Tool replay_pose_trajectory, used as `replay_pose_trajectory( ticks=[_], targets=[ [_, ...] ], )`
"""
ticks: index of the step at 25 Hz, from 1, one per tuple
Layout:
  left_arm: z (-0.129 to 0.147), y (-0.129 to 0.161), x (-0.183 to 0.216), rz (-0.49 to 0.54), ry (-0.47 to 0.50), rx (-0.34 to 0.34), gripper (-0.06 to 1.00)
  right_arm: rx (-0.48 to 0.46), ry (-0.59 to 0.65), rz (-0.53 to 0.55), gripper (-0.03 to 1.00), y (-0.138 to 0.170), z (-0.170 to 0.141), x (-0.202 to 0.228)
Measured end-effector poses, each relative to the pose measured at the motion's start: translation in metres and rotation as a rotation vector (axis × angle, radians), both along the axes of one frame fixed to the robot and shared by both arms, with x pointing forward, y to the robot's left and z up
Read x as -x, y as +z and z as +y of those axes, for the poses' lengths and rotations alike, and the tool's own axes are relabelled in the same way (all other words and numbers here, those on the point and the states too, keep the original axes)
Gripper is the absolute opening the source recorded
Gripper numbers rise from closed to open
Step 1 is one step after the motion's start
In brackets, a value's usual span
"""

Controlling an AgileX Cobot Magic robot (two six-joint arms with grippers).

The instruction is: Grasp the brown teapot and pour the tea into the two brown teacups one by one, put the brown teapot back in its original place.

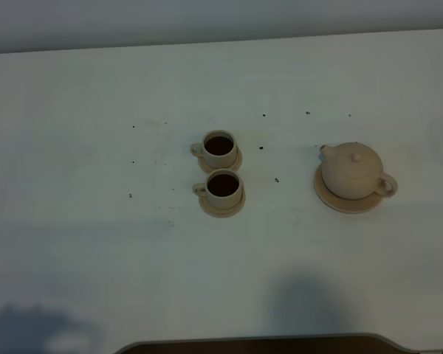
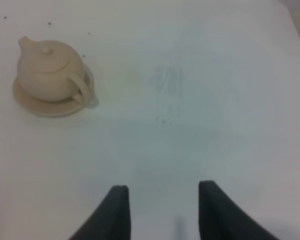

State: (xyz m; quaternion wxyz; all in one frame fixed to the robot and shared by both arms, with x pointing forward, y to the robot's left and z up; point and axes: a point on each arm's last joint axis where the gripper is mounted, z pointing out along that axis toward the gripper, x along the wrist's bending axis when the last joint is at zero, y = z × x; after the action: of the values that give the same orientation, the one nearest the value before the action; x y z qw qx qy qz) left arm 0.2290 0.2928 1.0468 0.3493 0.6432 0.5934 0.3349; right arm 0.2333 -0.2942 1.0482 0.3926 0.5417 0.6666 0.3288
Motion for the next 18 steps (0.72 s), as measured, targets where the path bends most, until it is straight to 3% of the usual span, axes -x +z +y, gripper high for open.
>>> replay_pose_trajectory(
  ticks=[18],
  targets=[
    [0.0000,0.0000,0.0001,-0.001,0.000,0.000,0.37,-0.001,0.000,0.000,0.32,0.0000,0.0000,0.0000]
  ],
)
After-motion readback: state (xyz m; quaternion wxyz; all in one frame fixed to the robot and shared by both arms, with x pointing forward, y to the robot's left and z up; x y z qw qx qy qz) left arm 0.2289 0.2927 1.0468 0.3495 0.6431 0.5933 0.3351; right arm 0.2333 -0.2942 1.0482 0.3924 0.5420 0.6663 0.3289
